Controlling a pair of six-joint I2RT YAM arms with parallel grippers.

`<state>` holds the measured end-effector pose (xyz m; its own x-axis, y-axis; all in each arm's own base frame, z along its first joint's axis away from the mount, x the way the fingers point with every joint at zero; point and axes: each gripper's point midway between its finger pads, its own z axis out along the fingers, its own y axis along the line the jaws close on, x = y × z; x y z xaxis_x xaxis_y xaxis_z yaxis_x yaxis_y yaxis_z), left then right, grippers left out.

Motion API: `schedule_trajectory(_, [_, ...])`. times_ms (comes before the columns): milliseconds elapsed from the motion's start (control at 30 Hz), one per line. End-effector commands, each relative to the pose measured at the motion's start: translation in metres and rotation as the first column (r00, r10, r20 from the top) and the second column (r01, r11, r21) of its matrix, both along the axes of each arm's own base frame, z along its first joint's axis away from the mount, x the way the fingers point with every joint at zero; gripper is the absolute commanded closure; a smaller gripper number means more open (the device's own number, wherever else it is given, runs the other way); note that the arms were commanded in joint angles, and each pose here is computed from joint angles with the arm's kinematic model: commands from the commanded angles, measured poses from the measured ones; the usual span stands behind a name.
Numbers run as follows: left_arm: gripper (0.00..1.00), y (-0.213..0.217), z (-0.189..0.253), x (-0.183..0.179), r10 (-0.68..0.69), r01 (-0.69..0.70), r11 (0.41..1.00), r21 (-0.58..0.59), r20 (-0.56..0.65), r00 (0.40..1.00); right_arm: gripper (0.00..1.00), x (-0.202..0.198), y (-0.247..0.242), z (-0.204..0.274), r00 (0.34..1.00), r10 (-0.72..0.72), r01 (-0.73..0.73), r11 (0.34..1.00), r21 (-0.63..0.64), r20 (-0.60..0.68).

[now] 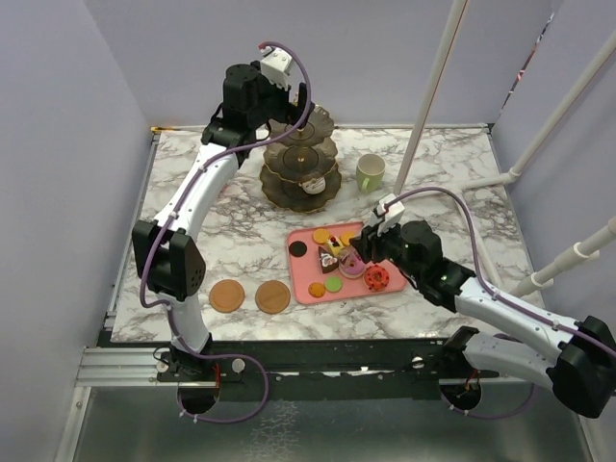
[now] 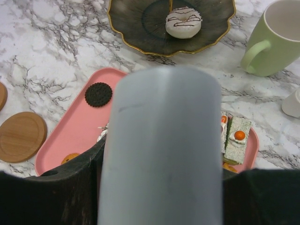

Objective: Serve the afternoon tea
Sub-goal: Adjust the desert table at the center of the board, then pick up the desert from the tray.

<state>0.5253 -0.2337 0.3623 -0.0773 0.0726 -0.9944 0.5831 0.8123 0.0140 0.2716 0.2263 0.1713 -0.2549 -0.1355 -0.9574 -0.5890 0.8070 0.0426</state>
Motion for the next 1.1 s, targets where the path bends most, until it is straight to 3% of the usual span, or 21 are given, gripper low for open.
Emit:
schedule_trajectory(0, [0.01,0.008,0.031,-0.021,0.02,-0.02,1.0,-0.008,-0.006,1.0,0.54,0.002,-0.005,0.009,0.997,-0.053,0.055,0.998,-0.043,0.047])
schedule_trajectory(433, [0.01,0.032,0.053,-0.063,0.069,-0.069,0.997,0.02,-0.032,0.997,0.43,-0.002,-0.009,0.009,0.993,-0.085,0.091,0.993,-0.078,0.079])
schedule_trajectory(1067, [0.01,0.031,0.054,-0.067,0.061,-0.06,0.998,0.012,-0.039,0.997,0.4,-0.011,0.002,-0.005,0.999,-0.037,0.038,0.999,-0.03,0.028])
